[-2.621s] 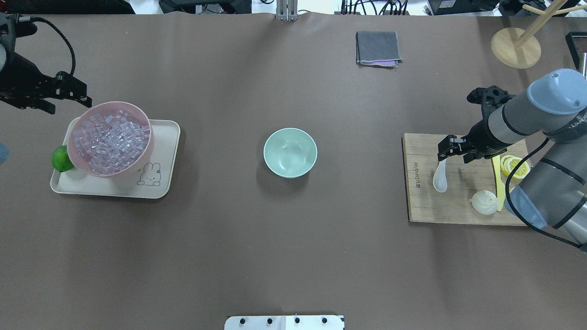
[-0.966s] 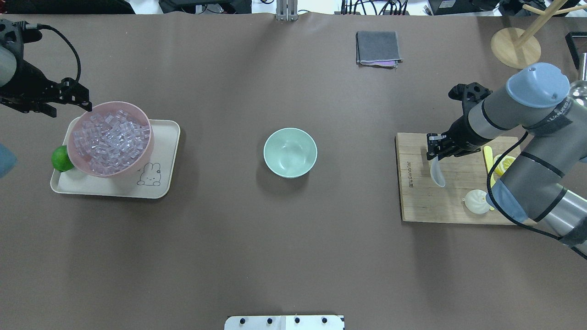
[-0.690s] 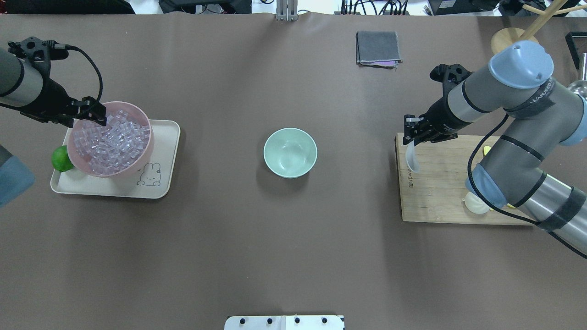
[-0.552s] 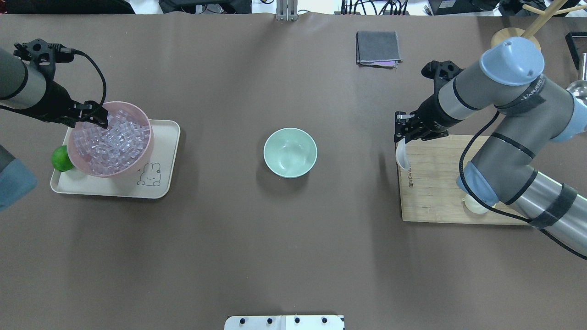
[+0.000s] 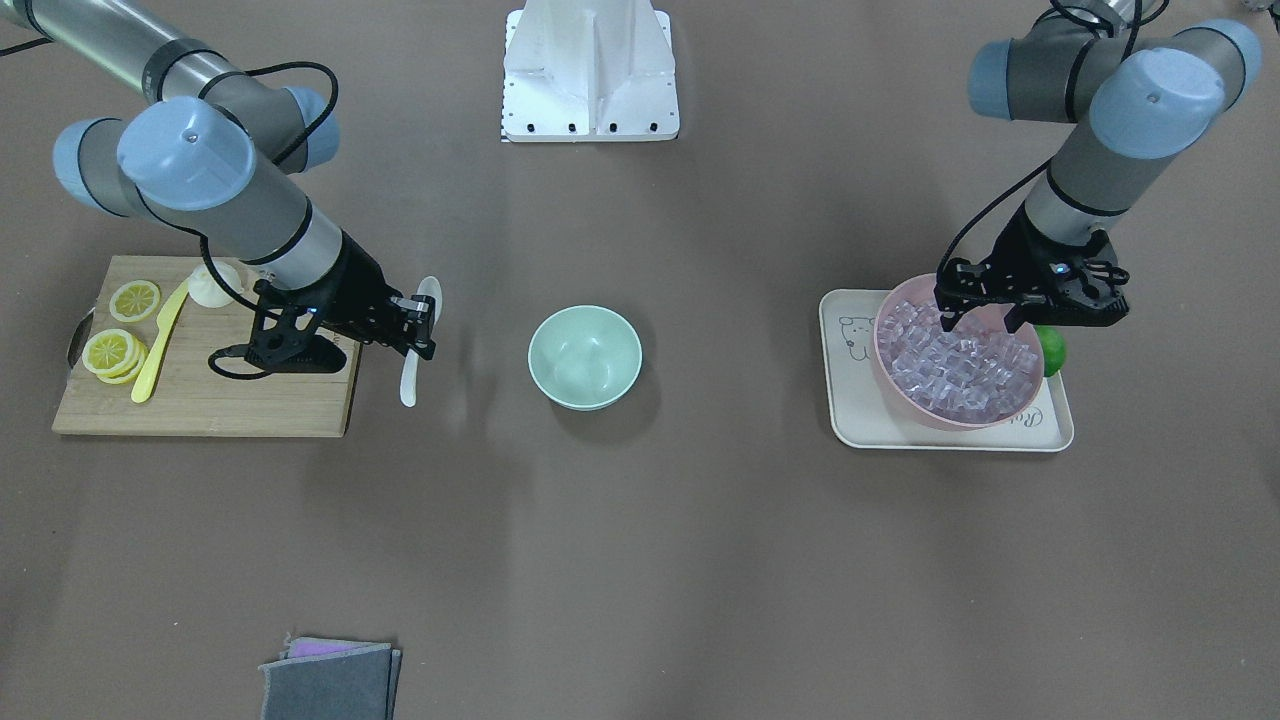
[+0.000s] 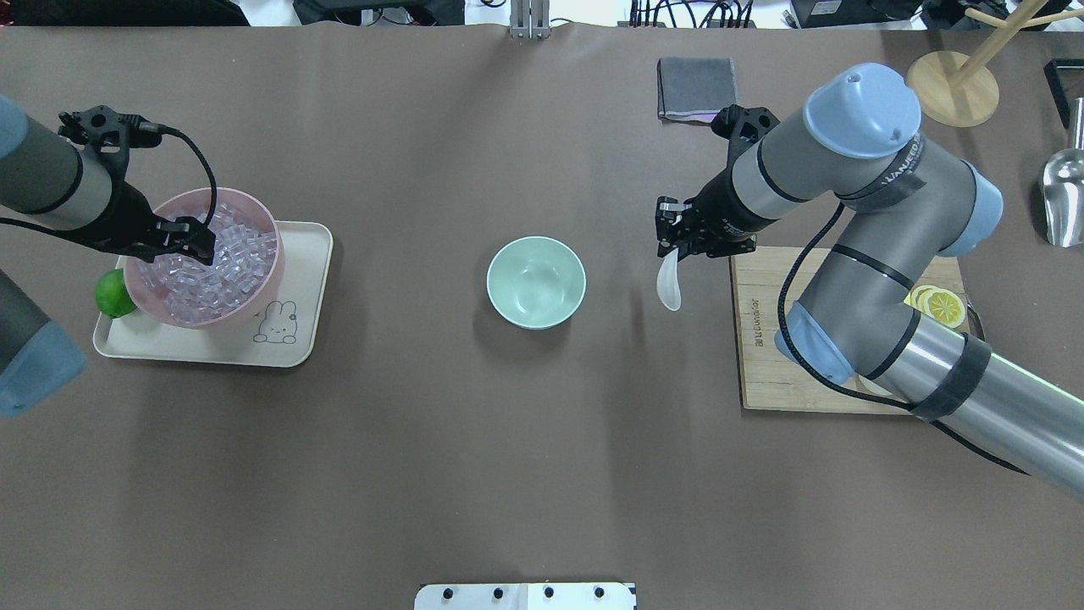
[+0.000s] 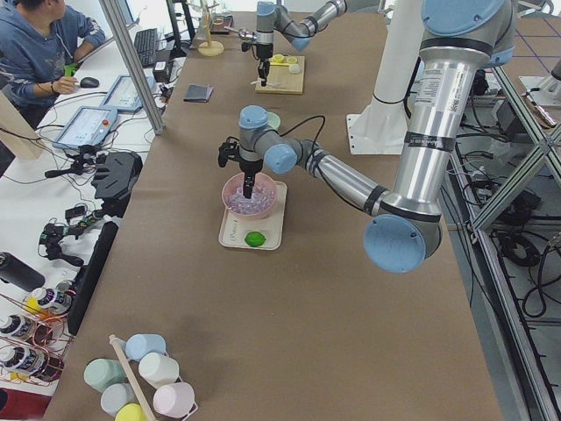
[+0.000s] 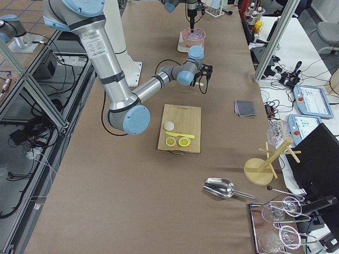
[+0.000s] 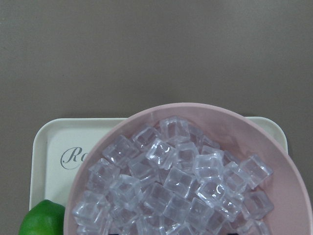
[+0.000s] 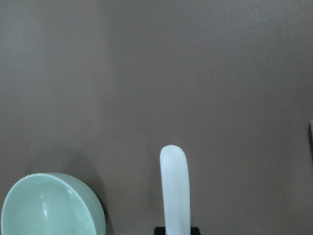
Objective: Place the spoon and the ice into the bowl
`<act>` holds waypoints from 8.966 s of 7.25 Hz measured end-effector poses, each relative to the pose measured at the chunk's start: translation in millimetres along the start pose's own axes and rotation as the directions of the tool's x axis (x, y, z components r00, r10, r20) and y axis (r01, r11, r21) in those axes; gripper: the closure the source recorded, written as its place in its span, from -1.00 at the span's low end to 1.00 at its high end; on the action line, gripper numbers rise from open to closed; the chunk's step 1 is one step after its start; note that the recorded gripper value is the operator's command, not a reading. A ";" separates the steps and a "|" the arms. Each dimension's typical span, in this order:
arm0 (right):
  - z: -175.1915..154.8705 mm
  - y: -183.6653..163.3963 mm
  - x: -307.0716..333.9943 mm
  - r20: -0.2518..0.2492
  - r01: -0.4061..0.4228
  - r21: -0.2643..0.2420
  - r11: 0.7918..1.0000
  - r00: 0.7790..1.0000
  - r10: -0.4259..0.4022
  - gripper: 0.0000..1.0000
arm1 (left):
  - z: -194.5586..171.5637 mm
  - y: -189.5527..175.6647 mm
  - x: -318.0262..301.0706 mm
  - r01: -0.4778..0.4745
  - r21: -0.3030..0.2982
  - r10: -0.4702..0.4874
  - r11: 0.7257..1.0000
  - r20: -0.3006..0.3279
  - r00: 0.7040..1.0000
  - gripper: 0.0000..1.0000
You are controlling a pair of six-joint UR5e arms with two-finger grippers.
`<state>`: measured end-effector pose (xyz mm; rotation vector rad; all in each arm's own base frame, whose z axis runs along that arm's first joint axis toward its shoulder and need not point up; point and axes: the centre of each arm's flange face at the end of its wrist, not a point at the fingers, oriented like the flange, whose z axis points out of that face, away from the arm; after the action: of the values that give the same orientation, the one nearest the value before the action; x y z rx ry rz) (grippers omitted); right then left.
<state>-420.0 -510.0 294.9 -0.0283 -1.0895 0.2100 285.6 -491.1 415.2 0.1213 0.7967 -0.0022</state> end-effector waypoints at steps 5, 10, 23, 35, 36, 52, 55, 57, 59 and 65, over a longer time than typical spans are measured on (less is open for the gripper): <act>34.6 23.3 -78.3 0.022 -0.062 0.073 0.995 0.998 0.061 1.00 | 36.3 38.8 -3.8 0.020 -0.082 -0.017 0.996 0.034 0.999 -0.53; 69.1 29.8 -122.6 0.025 -0.158 0.212 0.964 0.987 0.156 1.00 | 40.8 40.7 -0.1 0.014 -0.091 -0.011 0.996 0.035 0.999 -0.46; -65.2 -4.7 -48.4 -0.010 -0.120 0.176 0.977 0.992 0.124 -1.00 | 46.3 35.3 4.0 0.018 -0.097 -0.014 0.995 0.041 0.999 0.52; -203.5 -63.4 156.1 -0.042 0.026 0.120 0.992 0.999 -0.021 -1.00 | -72.9 -22.2 129.9 0.029 -0.074 -0.029 0.997 0.003 1.000 1.00; -221.3 -66.1 202.6 -0.060 0.073 0.113 0.991 0.996 -0.066 -1.00 | -81.0 -33.4 162.0 0.044 -0.073 -0.045 0.996 -0.016 0.999 1.00; -238.1 -65.2 385.0 -0.224 0.349 0.033 0.936 0.916 -0.334 -1.00 | -55.5 -60.3 128.8 -0.171 0.010 0.170 0.985 0.054 0.984 -0.96; -245.1 -73.7 392.2 -0.235 0.327 0.027 0.944 0.920 -0.313 -1.00 | -97.2 -81.6 -50.2 -0.255 -0.034 0.256 0.966 0.030 0.966 -0.96; -254.7 -80.2 397.5 -0.246 0.331 0.007 0.943 0.915 -0.320 -1.00 | -122.1 -84.8 -173.6 -0.265 -0.045 0.265 0.963 -0.009 0.964 -0.96; -256.8 -87.3 423.2 -0.260 0.343 -0.021 0.939 0.905 -0.336 -1.00 | -135.1 -74.4 -276.1 -0.221 -0.044 0.221 0.974 -0.012 0.975 -0.96; -253.7 -101.8 500.0 -0.270 0.366 -0.073 0.928 0.888 -0.371 -1.00 | -98.4 -0.6 -403.7 -0.096 -0.130 0.094 0.987 -0.019 0.995 -0.96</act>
<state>42.1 -497.7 628.1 0.1288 -0.7942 -0.1467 -66.9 -498.6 634.9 0.0352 0.8011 0.1405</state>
